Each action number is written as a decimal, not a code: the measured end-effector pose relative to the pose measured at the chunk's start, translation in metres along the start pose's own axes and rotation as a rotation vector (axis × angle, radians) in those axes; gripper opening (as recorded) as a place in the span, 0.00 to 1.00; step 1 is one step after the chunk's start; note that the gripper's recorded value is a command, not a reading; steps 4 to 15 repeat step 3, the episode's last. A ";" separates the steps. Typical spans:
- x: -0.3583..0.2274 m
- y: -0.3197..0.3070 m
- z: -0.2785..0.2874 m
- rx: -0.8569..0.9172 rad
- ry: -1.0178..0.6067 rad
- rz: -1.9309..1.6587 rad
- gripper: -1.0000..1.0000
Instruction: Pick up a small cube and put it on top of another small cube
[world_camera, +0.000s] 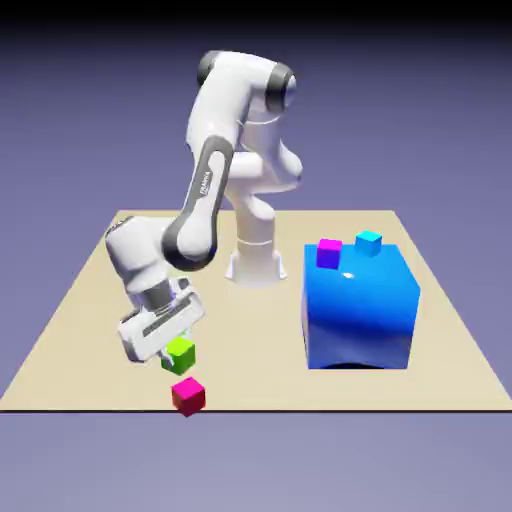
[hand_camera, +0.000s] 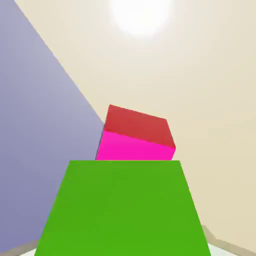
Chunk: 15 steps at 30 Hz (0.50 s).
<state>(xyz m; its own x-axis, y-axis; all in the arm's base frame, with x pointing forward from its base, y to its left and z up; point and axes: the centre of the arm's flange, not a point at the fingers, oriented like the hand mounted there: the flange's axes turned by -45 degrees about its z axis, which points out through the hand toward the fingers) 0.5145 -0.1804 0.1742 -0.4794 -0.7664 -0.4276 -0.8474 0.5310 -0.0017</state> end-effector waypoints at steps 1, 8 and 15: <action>0.001 0.001 0.007 0.000 0.000 0.001 1.00; 0.001 0.001 0.007 -0.001 0.000 0.001 1.00; 0.001 0.001 0.007 -0.001 0.000 0.001 1.00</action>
